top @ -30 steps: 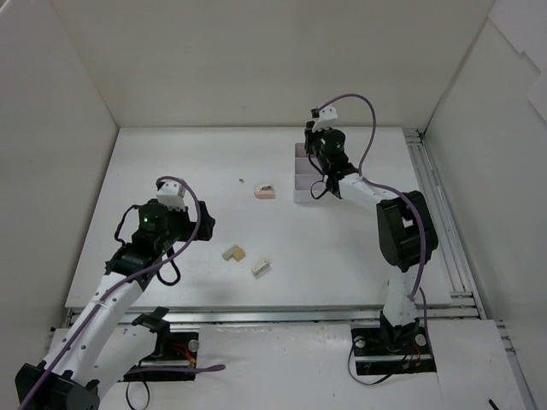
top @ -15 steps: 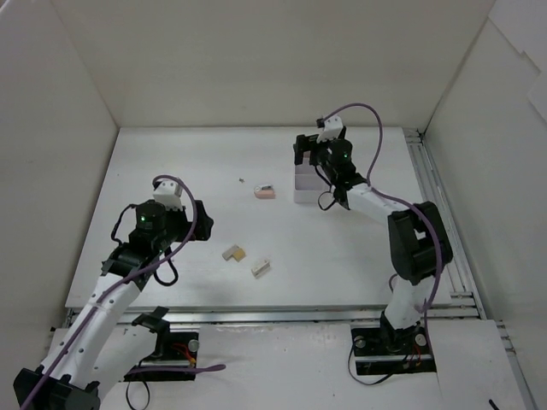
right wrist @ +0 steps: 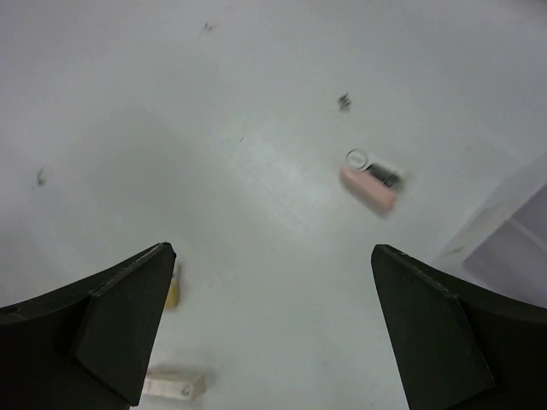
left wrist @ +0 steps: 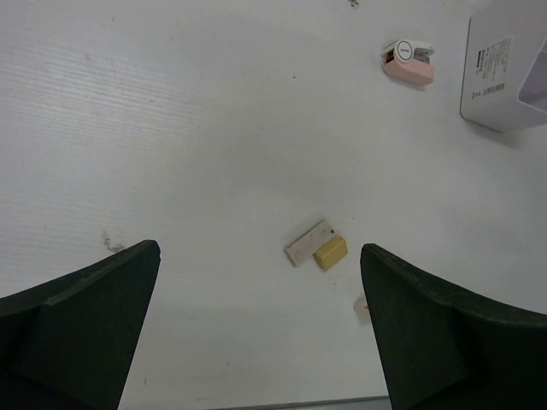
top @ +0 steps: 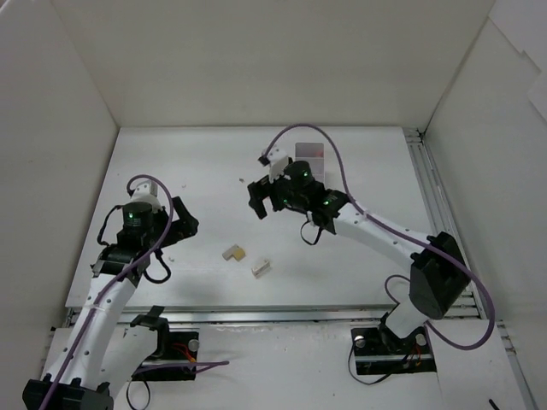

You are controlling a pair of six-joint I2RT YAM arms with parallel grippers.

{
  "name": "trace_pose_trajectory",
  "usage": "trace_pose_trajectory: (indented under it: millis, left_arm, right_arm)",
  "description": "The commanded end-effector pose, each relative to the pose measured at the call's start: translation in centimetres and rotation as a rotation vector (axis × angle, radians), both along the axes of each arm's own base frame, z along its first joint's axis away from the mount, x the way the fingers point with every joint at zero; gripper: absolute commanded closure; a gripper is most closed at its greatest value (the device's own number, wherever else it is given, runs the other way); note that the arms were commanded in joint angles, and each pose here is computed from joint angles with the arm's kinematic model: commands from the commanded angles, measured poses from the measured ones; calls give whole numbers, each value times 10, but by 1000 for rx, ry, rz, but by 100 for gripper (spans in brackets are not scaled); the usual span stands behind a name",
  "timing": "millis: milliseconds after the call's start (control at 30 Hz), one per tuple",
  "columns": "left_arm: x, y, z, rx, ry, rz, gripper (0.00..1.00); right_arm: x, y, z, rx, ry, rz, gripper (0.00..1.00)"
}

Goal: Sort the stationery into containers
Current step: Pick up the stationery from the center of the board.

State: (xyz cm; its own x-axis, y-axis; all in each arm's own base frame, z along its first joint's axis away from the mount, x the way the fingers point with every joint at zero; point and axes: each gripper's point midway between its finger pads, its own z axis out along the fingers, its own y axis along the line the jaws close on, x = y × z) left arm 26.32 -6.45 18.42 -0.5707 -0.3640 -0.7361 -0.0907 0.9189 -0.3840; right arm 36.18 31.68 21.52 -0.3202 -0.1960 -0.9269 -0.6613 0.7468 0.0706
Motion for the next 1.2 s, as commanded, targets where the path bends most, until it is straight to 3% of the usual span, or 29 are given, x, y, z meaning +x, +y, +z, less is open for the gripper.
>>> trace_pose_trajectory:
  millis: [0,200,333,567,667,800,867,900,967,1000,1100,1167]
  left_arm:
    - [1,1,17,-91,-12,53,0]
    - [-13,9,9,-121,8,125,0]
    - [-20,16,7,-121,7,169,0]
    - [-16,15,9,-120,17,163,0]
    - [-13,13,10,-114,26,148,0]
    - [-13,14,6,-112,29,153,0]
    - [-13,15,5,-109,31,154,0]
    - [-13,15,5,-108,31,156,0]
    - [-13,15,3,-107,27,160,0]
    - [-12,15,3,-106,26,159,0]
    - [-12,15,2,-107,21,157,0]
    - [-12,15,2,-105,21,156,0]
  right_arm:
    - [-41,17,-52,-126,142,66,2]
    - [-86,59,-102,-160,291,185,2]
    - [-109,81,-126,-217,304,226,2]
    - [-96,96,-150,-215,303,110,2]
    - [-96,99,-161,-203,327,104,8]
    - [-94,101,-159,-171,308,94,38]
    - [-93,100,-159,-173,304,88,44]
    - [-93,99,-159,-172,303,86,53]
    - [-92,99,-160,-172,306,87,62]
    - [-94,100,-160,-172,305,96,63]
    - [-97,101,-165,-189,324,108,47]
    - [-98,102,-165,-200,328,119,43]
